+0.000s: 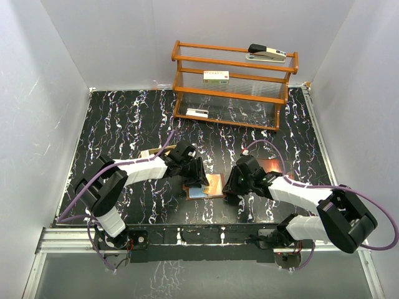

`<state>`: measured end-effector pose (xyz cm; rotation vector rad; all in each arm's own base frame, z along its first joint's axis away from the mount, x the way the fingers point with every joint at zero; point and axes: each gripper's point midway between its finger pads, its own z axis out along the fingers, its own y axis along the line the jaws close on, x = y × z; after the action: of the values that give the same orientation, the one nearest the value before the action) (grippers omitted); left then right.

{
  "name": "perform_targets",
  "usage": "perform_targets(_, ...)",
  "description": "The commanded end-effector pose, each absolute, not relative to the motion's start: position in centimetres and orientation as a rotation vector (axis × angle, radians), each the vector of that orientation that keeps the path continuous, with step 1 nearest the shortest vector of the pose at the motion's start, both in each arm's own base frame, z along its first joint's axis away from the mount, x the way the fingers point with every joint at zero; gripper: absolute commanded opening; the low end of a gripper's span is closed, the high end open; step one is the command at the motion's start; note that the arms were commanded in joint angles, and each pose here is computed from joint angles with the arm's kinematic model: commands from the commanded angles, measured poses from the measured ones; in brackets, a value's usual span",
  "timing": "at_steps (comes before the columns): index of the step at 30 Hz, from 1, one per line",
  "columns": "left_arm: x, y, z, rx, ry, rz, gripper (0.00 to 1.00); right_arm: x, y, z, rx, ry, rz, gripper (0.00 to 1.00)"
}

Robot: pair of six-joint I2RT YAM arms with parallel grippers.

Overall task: Put the credit cards into the card holder
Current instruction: Insert the credit card into the card holder.

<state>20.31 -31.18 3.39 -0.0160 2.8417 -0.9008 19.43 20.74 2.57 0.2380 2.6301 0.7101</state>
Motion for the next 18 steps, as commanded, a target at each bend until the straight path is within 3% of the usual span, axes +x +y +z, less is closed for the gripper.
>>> perform_targets(1,19.5,-32.5,4.1,-0.008,2.832,-0.999,0.39,19.6,21.9,2.9,0.248,2.6,0.776,0.22)
perform_targets(12,18.5,-35.1,6.0,0.001,2.814,-1.137,0.36,18.9,22.3,2.5,0.291,2.604,0.802,0.19)
perform_targets(18,19.9,-32.5,6.8,0.079,2.813,-0.878,0.44,19.5,22.3,4.0,0.26,2.568,0.801,0.19)
